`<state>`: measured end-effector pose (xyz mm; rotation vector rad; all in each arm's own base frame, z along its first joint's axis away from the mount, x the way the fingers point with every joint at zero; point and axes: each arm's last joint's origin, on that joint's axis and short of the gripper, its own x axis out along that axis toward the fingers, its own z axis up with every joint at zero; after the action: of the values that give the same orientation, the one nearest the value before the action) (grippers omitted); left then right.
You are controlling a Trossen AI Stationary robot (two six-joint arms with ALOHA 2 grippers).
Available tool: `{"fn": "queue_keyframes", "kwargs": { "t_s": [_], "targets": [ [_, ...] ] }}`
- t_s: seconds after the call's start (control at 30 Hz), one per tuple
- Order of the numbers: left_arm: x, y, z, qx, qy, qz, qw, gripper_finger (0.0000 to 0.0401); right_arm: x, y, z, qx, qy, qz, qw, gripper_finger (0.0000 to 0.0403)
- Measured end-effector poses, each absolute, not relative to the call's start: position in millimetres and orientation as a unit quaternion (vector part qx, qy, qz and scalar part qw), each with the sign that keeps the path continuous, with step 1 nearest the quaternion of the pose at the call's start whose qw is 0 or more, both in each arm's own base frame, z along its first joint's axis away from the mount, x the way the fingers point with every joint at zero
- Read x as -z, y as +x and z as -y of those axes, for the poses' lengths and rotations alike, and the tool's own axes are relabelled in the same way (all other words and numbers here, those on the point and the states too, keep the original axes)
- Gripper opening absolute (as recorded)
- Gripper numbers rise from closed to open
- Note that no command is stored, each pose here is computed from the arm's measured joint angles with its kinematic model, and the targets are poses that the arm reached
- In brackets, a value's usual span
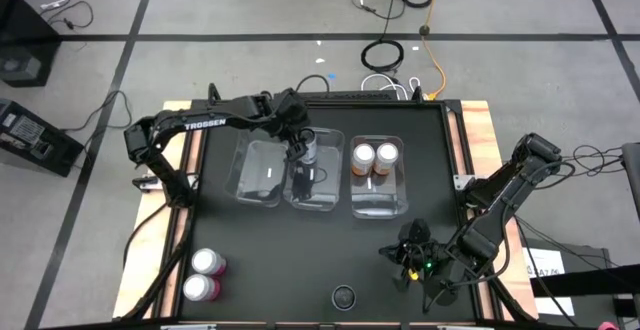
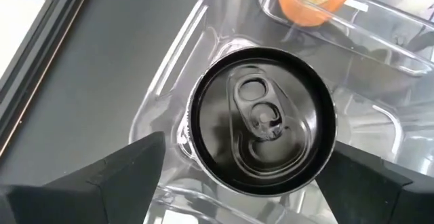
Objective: Sort soda cans
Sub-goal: Put the white-blue soda can into the middle transparent bin
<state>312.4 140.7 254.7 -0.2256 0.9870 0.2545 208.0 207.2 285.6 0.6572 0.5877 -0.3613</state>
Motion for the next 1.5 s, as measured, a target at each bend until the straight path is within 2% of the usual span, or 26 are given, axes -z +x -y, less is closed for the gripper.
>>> {"fn": "queue_keyframes", "kwargs": {
  "t_s": [0.2,0.57,0.8,0.97,1.17,1.5],
  "targets": [
    [-260.5,310.1,-138.5,-0.121,-0.105,-0.465,0.871,0.0364,-285.6,208.0,-207.2,0.174,0.316,-0.283,0.889,0.0],
    [-307.9,280.9,-123.4,-0.125,-0.09,-0.414,0.897,0.0364,-285.6,208.0,-207.2,0.174,0.316,-0.283,0.889,0.0],
    [-336.7,258.9,-99.3,-0.124,-0.123,-0.38,0.908,0.0364,-285.5,208.0,-207.0,0.174,0.314,-0.283,0.889,0.0],
    [-350.0,256.2,-92.2,-0.115,-0.107,-0.34,0.927,0.0364,-285.4,209.9,-204.8,0.177,0.309,-0.284,0.89,0.0],
    [-356.5,262.0,-89.6,-0.115,-0.128,-0.299,0.939,0.0364,-285.4,213.3,-201.4,0.182,0.304,-0.283,0.892,0.0],
    [-353.6,268.5,-58.3,-0.056,-0.101,-0.324,0.939,0.0364,-285.5,214.1,-201.1,0.18,0.307,-0.285,0.89,0.0]
  ]
}}
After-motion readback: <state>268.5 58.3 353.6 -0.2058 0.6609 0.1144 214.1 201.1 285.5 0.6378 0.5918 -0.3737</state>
